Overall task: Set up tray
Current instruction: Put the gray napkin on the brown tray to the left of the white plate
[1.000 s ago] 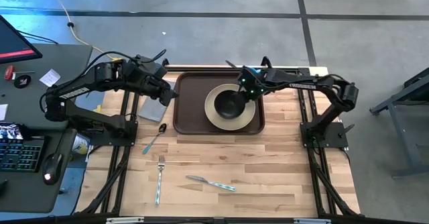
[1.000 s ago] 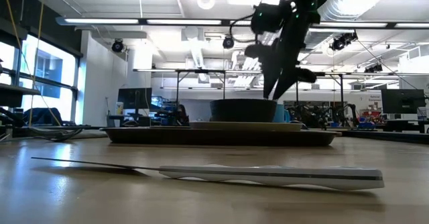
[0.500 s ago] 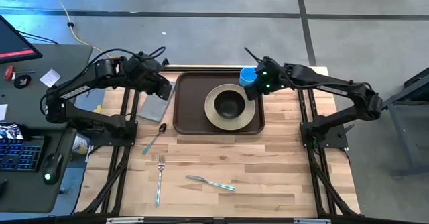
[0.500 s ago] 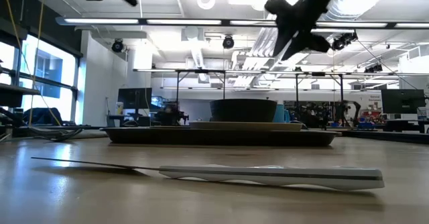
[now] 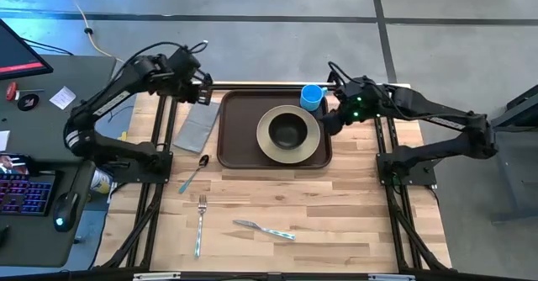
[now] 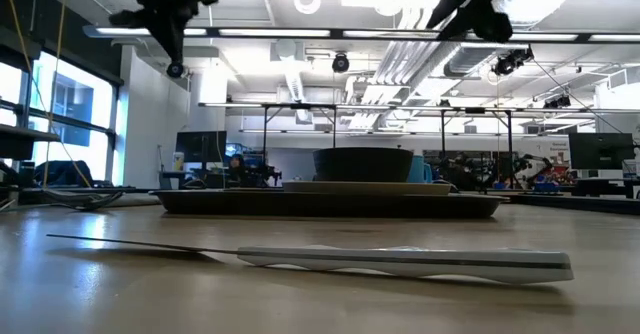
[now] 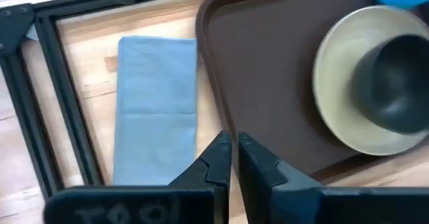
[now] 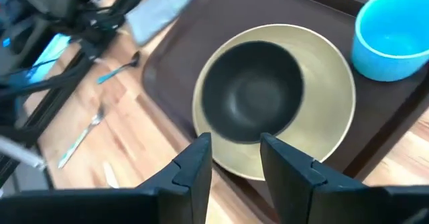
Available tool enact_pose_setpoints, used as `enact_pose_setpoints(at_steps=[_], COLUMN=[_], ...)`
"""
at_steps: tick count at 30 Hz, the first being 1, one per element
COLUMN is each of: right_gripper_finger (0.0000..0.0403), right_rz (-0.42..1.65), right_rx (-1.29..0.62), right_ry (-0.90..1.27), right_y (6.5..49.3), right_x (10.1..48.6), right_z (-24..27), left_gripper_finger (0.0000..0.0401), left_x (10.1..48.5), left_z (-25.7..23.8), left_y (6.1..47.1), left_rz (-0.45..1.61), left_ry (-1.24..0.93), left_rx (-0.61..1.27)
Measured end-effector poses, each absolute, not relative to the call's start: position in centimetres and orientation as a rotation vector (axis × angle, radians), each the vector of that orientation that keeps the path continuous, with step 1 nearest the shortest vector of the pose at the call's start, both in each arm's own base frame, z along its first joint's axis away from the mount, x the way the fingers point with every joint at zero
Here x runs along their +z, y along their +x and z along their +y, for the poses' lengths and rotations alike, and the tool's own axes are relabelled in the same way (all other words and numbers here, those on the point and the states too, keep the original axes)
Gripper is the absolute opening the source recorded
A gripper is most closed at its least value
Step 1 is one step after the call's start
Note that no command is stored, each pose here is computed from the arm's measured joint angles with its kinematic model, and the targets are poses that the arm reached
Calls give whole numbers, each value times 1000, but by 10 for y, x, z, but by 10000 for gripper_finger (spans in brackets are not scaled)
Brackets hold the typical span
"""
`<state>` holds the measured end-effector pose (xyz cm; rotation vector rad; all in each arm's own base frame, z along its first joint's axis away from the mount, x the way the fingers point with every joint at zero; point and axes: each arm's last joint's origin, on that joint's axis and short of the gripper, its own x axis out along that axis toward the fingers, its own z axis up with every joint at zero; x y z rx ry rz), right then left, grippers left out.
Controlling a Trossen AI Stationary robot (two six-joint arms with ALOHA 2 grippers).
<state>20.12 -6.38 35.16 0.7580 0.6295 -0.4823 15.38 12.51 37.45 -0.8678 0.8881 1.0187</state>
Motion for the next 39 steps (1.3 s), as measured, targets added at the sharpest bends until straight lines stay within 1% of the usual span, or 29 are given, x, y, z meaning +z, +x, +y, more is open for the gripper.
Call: enact_pose_setpoints(at_steps=[3, 8, 11, 14, 20, 24, 26, 29, 35, 39], right_gripper_finger=[119, 119, 119, 119, 119, 119, 119, 119, 119, 119], right_rz=[644, 697, 725, 717, 676, 646, 633, 615, 613, 623], right_rx=[-431, -345, -330, -364, -458, -531, -575, -629, -644, -648], right_ry=[745, 694, 663, 652, 616, 583, 566, 562, 567, 573], right_y=[193, 177, 167, 160, 157, 160, 162, 166, 172, 176], right_x=[356, 359, 360, 362, 364, 364, 364, 363, 361, 359], right_z=[-56, -45, -41, -40, -42, -46, -47, -50, -52, -53], left_gripper_finger=[58, 58, 58, 58, 58, 58, 65, 98, 210, 271], left_x=[364, 344, 331, 319, 286, 265, 257, 243, 220, 213], left_z=[139, 156, 162, 177, 212, 235, 245, 257, 271, 277], left_y=[165, 187, 195, 198, 200, 199, 198, 197, 202, 207], left_rz=[960, 1123, 1210, 1251, 1388, 1422, 1423, 1451, 1463, 1425], left_ry=[-828, -651, -656, -688, -636, -638, -649, -655, -682, -710], left_rx=[991, 834, 751, 663, 543, 559, 571, 553, 556, 608])
